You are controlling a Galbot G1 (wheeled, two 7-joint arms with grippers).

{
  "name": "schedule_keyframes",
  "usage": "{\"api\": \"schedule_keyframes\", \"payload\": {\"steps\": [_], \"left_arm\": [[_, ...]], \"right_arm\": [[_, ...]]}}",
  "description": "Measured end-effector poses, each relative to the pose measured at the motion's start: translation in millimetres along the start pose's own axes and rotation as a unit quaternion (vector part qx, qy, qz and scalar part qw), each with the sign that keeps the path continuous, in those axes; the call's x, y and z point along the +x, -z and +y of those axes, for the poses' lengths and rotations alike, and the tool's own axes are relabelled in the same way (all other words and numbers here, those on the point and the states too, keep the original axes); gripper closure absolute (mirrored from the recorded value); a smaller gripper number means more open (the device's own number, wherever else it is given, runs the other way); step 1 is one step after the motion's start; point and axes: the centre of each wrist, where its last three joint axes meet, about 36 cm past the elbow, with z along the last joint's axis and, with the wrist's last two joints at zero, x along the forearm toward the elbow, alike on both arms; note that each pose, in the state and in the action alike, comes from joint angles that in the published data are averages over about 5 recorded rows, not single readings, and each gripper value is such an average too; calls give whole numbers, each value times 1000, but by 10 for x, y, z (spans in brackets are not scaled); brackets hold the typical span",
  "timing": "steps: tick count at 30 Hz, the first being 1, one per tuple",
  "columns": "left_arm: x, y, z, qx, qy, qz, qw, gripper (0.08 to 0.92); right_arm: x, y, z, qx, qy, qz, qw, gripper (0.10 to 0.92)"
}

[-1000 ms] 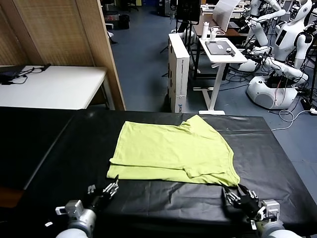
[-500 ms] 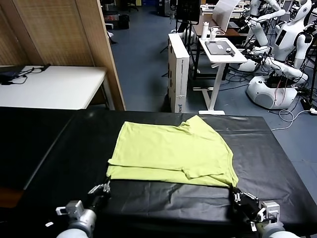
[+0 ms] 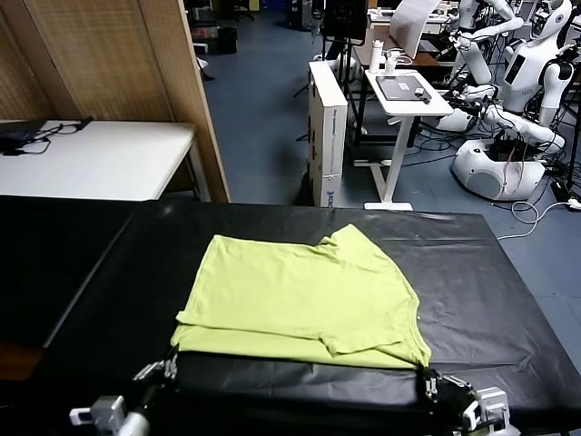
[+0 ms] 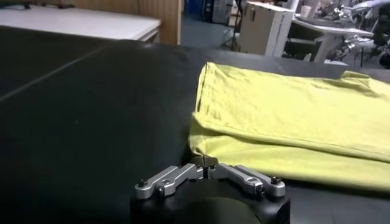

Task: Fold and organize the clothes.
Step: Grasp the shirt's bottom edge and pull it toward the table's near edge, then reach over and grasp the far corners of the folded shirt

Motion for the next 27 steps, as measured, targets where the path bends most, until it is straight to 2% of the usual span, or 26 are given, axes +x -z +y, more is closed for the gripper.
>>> {"api": "schedule_keyframes", "payload": {"steps": [2, 5, 8, 12, 14, 15, 17, 19, 22, 27], "left_arm": [[32, 4, -10, 2, 7, 1, 1000, 853], [79, 22, -18, 5, 16, 5, 1000, 807], [126, 49, -31, 8, 28, 13, 1000, 657], [190, 87, -66, 13, 42, 24, 999, 373], [217, 132, -77, 14, 46, 22, 999, 243], [227, 164, -80, 14, 46, 17, 999, 199], [237, 242, -75, 12, 41, 2, 999, 124], [226, 325, -68, 7, 30, -14, 999, 101], [163, 437, -68, 5, 16, -31, 999, 93], [-69, 611, -87, 28, -11, -40, 999, 93]], "right_arm": [[9, 9, 16, -2, 5, -4, 1000, 879], [31, 23, 35, -3, 14, -8, 1000, 805], [72, 34, 49, 2, 16, -4, 1000, 639], [154, 63, 73, 12, 9, 8, 1000, 337], [206, 91, 85, 15, 7, 12, 1000, 209], [232, 112, 88, 14, 9, 12, 1000, 172], [277, 171, 87, 10, 15, 4, 1000, 131], [300, 238, 77, 4, 25, -11, 1000, 121], [277, 336, 50, 4, 39, -34, 999, 116], [116, 545, -35, 9, 48, -52, 997, 115]]}}
